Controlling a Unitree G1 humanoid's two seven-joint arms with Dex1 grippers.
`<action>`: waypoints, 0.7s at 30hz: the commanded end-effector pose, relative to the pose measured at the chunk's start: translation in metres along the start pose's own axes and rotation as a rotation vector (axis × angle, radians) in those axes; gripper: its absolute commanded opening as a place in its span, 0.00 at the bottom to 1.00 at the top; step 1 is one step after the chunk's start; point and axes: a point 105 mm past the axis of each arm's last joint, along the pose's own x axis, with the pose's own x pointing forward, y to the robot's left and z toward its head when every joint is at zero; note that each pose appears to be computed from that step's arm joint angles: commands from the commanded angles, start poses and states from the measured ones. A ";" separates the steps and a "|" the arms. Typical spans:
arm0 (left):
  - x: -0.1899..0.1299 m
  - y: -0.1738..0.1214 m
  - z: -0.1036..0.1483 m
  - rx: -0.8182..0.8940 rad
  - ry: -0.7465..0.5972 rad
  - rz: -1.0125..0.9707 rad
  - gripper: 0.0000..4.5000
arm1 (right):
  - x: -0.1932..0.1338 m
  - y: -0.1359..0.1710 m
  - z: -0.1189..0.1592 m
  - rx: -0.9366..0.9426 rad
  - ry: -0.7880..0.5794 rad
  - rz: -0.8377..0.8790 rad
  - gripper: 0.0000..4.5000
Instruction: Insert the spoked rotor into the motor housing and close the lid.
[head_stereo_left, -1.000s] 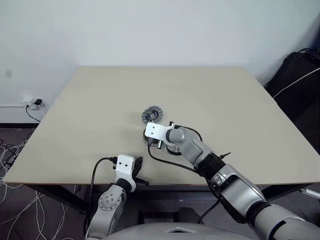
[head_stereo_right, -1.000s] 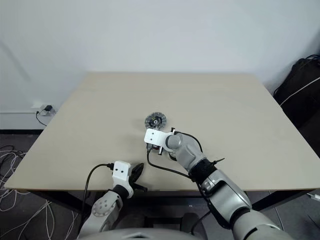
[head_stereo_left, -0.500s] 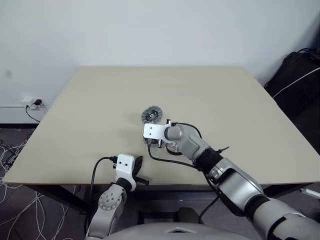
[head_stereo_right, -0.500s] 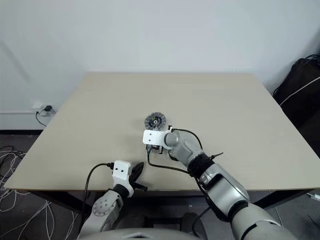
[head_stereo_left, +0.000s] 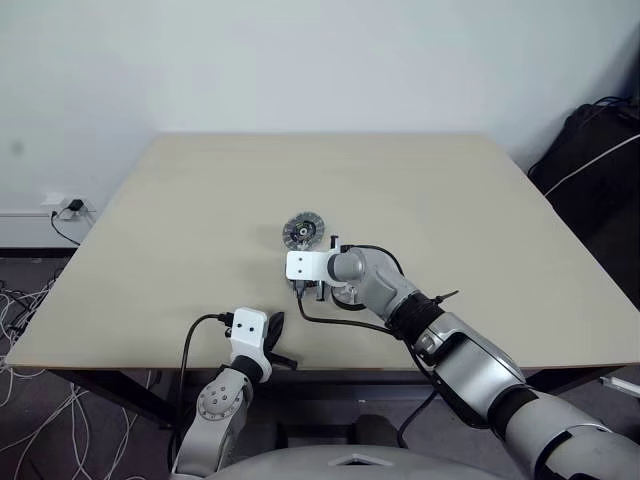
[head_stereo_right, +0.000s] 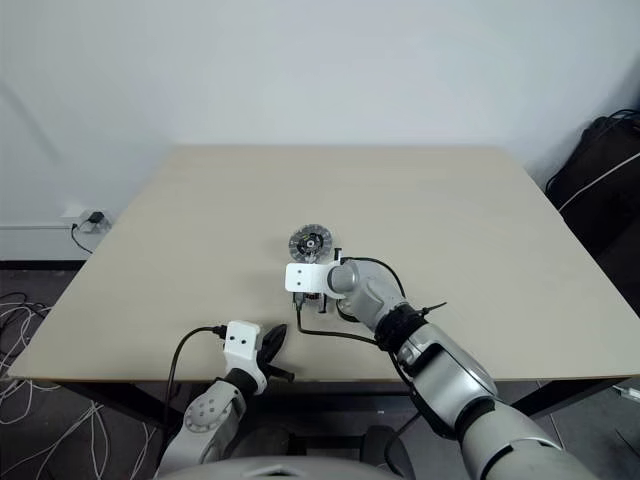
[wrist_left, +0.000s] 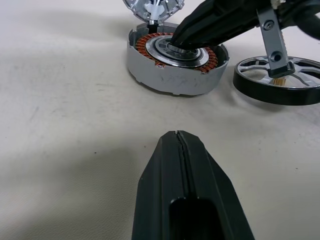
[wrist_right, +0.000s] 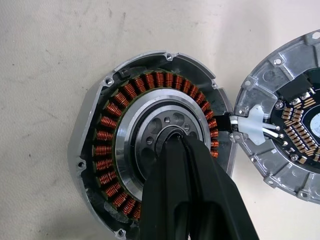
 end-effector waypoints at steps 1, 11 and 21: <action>0.002 -0.004 0.012 0.003 -0.049 -0.016 0.00 | -0.004 -0.009 0.004 0.025 -0.023 -0.038 0.01; 0.002 -0.005 0.011 0.003 -0.043 -0.023 0.00 | -0.017 -0.023 0.010 0.047 -0.055 -0.113 0.01; 0.002 -0.005 0.011 0.003 -0.038 -0.028 0.00 | -0.020 -0.009 0.013 0.172 -0.097 -0.046 0.01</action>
